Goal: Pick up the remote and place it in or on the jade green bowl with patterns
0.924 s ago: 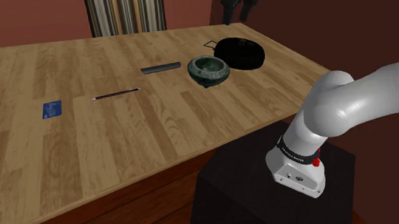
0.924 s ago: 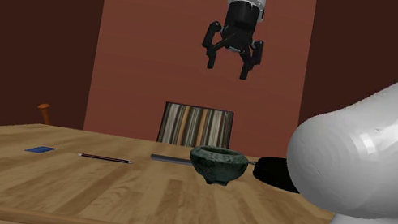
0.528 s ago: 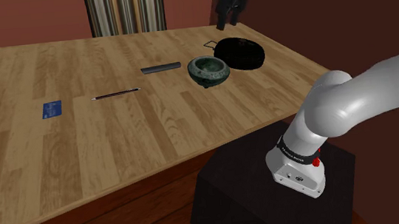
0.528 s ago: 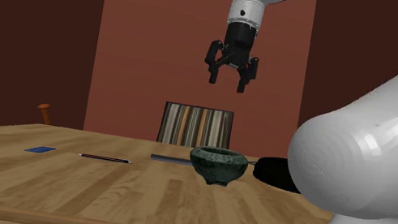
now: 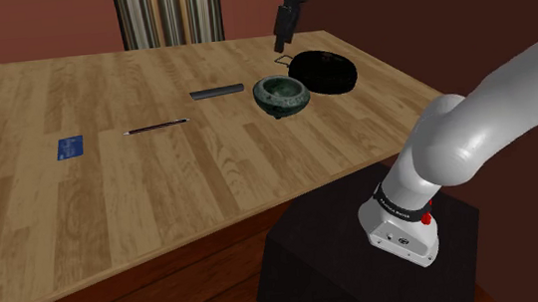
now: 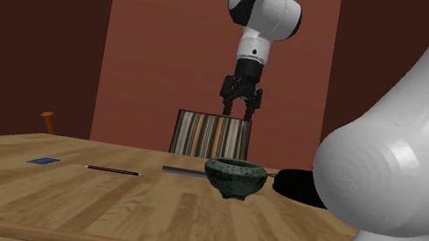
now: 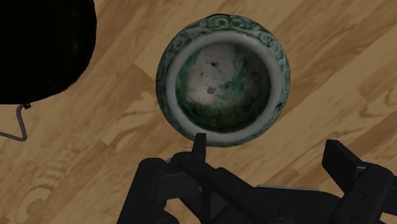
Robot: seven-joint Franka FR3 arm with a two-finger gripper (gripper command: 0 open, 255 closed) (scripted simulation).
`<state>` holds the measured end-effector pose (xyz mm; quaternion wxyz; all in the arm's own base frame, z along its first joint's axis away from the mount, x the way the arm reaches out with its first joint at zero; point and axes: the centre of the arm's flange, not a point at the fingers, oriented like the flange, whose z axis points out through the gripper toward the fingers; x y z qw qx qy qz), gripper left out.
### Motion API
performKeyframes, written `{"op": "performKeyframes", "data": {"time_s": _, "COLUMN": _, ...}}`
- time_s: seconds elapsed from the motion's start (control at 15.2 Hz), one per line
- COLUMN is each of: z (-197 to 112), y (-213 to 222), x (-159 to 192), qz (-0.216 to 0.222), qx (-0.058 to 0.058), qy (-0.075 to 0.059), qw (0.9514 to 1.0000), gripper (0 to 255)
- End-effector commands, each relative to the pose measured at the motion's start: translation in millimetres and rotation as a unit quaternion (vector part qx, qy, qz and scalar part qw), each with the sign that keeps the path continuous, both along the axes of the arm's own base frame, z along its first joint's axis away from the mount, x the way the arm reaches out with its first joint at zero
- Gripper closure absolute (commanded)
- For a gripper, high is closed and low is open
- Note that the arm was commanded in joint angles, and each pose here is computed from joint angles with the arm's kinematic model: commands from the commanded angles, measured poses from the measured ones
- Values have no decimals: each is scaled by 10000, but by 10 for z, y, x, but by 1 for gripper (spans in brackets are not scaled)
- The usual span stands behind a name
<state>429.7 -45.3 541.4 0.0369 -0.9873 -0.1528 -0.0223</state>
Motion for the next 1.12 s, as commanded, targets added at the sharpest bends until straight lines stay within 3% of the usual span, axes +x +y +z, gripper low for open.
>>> {"op": "performKeyframes", "data": {"time_s": 0.0, "z": -165, "y": -68, "x": 212, "qz": 358, "qx": -18, "qy": 25, "qw": 9994, "gripper": 0}}
{"op": "performKeyframes", "data": {"time_s": 0.26, "z": -464, "y": -156, "x": 670, "qz": 1027, "qx": -44, "qy": 82, "qw": 9947, "gripper": 0}}
{"op": "performKeyframes", "data": {"time_s": 0.53, "z": -767, "y": -183, "x": 1132, "qz": 1692, "qx": -70, "qy": 137, "qw": 9855, "gripper": 0}}
{"op": "performKeyframes", "data": {"time_s": 0.79, "z": -1076, "y": -151, "x": 1591, "qz": 2349, "qx": -96, "qy": 193, "qw": 9718, "gripper": 0}}
{"op": "performKeyframes", "data": {"time_s": 1.06, "z": -1390, "y": -59, "x": 2037, "qz": 2995, "qx": -121, "qy": 247, "qw": 9537, "gripper": 0}}
